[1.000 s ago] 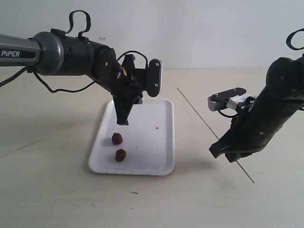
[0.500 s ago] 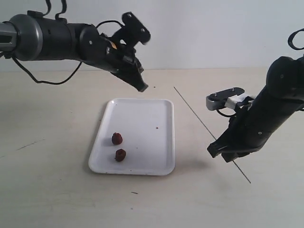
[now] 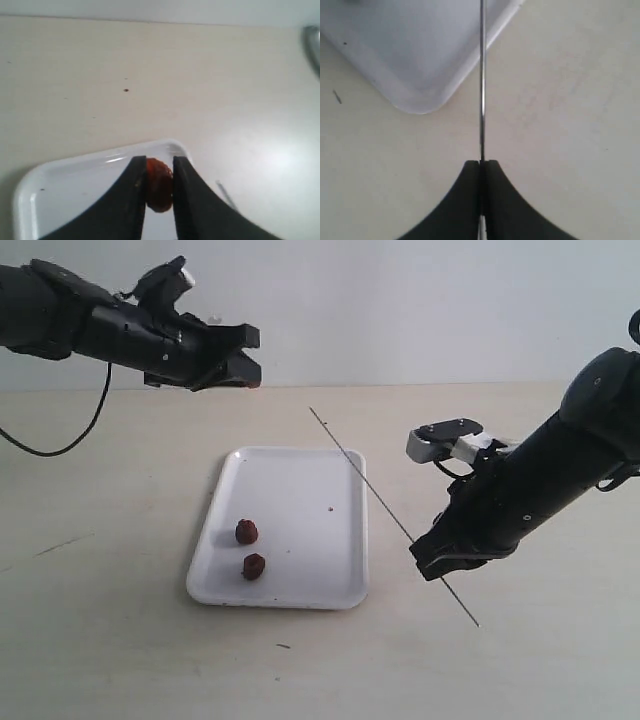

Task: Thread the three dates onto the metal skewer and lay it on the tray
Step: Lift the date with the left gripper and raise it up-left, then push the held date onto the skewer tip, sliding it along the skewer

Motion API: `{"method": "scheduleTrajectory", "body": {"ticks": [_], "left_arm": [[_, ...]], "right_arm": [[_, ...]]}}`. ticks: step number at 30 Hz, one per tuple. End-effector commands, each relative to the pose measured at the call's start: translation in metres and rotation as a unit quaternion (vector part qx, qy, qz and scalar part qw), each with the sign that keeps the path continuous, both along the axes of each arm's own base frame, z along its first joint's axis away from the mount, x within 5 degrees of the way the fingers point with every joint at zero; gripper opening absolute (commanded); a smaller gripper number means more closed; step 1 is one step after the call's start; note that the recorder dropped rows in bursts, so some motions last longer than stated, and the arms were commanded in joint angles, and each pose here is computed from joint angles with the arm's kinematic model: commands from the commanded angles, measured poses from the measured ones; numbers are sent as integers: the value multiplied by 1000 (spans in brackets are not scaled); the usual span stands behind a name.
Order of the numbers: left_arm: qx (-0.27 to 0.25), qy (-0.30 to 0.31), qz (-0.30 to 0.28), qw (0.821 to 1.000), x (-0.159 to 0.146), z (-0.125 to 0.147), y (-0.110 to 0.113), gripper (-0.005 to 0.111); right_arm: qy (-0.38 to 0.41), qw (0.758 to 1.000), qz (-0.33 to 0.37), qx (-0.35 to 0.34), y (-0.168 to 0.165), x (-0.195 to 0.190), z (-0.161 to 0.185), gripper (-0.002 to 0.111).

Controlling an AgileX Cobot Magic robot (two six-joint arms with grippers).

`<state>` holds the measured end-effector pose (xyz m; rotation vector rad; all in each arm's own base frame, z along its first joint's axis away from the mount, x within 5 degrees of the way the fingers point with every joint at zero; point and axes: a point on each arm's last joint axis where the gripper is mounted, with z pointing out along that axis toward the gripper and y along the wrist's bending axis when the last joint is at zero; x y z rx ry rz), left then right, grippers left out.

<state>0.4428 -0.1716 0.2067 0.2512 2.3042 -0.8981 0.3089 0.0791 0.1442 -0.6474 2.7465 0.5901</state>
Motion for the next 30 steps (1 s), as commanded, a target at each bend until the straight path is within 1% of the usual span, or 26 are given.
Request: {"method": "scheduleTrajectory", "body": {"ticks": [1,2,4,5,8,13,19,22,28,30], "left_arm": [[-118,28,-2,993,0,18,3,21],[-133,32,3,991,0,20,4,21],[-144,33,10,989,2,21,6,21],[-146,34,11,989,2,21,5,21],[-147,34,10,988,2,22,5,21],[-147,34,9,989,1,22,5,21],[-126,23,-4,992,1,20,6,21],[-125,23,-8,992,0,19,5,21],[-124,21,-25,992,-2,20,4,30],[-125,22,-28,992,-2,20,4,32]], "right_arm": [[-4,999,20,39,6,0,5,0],[-6,998,28,52,8,0,6,0],[-14,996,41,73,11,0,8,0],[-18,995,41,90,14,0,10,0],[-28,993,48,109,17,1,13,0],[-34,992,40,113,17,3,14,0],[-47,993,26,101,15,6,13,0],[-53,993,16,101,15,8,13,0],[-61,993,5,97,14,10,13,0],[-62,993,6,97,14,10,13,0]]}}
